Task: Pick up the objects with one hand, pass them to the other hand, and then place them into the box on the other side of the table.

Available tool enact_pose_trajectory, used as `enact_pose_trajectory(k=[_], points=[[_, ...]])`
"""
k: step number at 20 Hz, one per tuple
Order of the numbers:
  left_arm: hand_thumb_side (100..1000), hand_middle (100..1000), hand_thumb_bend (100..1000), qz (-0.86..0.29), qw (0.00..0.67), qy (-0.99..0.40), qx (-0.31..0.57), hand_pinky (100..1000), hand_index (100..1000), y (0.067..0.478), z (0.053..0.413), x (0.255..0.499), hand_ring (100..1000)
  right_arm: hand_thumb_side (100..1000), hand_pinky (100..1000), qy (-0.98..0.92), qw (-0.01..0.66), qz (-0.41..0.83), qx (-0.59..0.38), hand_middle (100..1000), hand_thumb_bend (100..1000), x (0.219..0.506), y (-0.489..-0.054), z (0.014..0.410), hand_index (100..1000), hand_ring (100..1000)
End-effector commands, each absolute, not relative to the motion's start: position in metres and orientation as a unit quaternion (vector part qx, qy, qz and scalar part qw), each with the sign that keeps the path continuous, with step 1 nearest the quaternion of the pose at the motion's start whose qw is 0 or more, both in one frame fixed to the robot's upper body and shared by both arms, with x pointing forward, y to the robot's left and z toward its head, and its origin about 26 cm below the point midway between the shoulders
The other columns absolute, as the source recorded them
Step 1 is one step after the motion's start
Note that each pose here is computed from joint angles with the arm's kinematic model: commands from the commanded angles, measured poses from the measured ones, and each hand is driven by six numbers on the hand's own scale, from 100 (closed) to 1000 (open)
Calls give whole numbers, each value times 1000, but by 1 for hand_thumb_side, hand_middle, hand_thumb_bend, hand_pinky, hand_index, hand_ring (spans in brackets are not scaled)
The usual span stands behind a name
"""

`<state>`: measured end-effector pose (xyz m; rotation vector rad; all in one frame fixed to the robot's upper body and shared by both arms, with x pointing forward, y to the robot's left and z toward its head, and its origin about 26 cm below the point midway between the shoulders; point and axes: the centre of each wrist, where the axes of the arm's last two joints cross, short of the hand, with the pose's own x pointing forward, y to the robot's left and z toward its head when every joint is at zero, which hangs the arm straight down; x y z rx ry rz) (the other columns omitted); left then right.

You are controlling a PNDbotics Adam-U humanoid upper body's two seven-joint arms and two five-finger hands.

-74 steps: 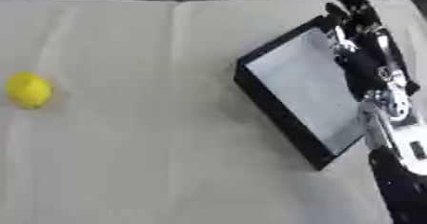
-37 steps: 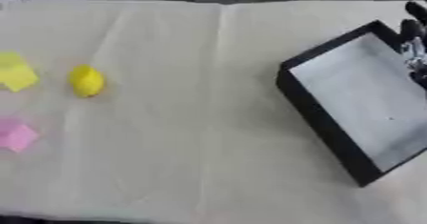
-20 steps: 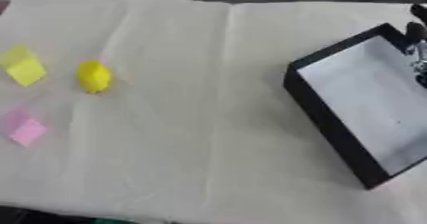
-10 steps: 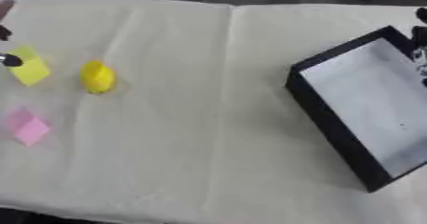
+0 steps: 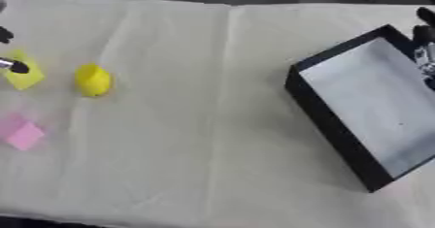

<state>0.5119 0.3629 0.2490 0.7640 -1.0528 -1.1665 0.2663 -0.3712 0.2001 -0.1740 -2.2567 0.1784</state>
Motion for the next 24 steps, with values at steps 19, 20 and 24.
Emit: enact_pose_trajectory(k=[19, 20, 24], points=[[262, 837, 691, -415, 673, -435, 431, 970, 873, 368, 246, 511, 929, 305, 1000, -899, 424, 84, -69, 1000, 100, 266, -364, 206, 1000, 1000], [262, 837, 687, -413, 675, -434, 431, 970, 872, 369, 244, 510, 929, 307, 1000, -899, 424, 83, -70, 1000, 100, 266, -364, 206, 1000, 1000], [249, 834, 665, -402, 678, -435, 434, 967, 868, 370, 242, 510, 927, 312, 1000, -898, 427, 82, -70, 1000, 100, 266, -363, 205, 1000, 1000]])
